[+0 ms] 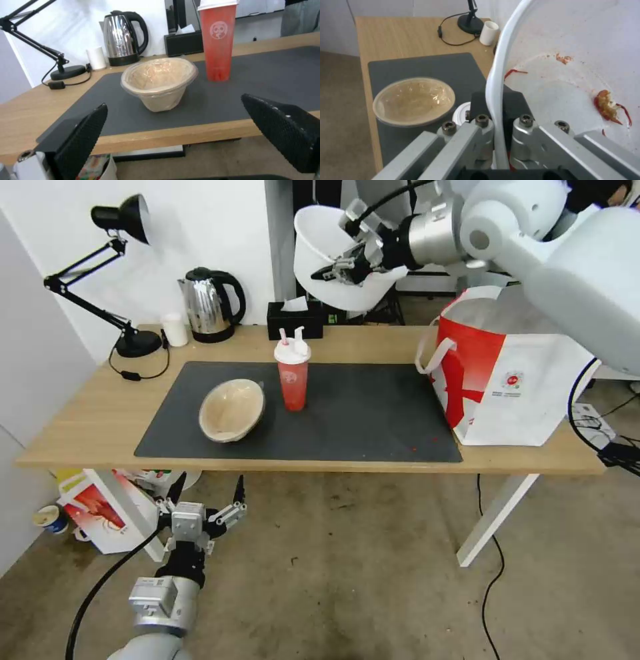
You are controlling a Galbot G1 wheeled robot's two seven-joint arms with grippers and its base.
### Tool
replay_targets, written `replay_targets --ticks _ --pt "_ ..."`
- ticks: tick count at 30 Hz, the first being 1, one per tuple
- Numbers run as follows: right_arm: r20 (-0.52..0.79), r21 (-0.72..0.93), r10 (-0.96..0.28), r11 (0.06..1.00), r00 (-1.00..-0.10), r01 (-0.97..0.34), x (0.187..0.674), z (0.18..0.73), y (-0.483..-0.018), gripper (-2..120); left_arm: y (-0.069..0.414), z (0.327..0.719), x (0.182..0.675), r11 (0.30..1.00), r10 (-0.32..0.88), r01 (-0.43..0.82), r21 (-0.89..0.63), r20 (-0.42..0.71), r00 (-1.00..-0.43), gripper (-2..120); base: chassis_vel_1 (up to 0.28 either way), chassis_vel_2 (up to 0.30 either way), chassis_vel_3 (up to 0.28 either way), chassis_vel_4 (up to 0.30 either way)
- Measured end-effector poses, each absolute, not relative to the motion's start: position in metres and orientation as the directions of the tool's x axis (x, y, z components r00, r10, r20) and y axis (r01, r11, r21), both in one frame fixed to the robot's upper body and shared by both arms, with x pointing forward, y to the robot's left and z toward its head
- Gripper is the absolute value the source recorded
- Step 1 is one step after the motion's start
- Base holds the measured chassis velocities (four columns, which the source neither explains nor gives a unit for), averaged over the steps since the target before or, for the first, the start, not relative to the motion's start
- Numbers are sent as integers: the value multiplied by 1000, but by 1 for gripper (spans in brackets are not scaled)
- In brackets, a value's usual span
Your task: Pick up the trash from the table and place it into the takeout bag.
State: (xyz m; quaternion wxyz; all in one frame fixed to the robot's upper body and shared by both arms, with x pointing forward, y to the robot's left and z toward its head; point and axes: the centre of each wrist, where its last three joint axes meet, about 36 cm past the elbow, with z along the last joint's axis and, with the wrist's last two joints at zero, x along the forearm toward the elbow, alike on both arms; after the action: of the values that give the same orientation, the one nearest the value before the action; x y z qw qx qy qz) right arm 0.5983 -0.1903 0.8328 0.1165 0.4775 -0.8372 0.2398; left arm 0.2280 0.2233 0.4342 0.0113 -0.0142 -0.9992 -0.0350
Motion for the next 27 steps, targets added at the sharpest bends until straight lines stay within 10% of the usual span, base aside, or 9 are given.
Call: replay_targets --ticks 27 --pt "464 -294 -677 491 -572 -820 598 820 -240 0 223 434 228 997 27 29 70 24 -999 100 0 0 0 0"
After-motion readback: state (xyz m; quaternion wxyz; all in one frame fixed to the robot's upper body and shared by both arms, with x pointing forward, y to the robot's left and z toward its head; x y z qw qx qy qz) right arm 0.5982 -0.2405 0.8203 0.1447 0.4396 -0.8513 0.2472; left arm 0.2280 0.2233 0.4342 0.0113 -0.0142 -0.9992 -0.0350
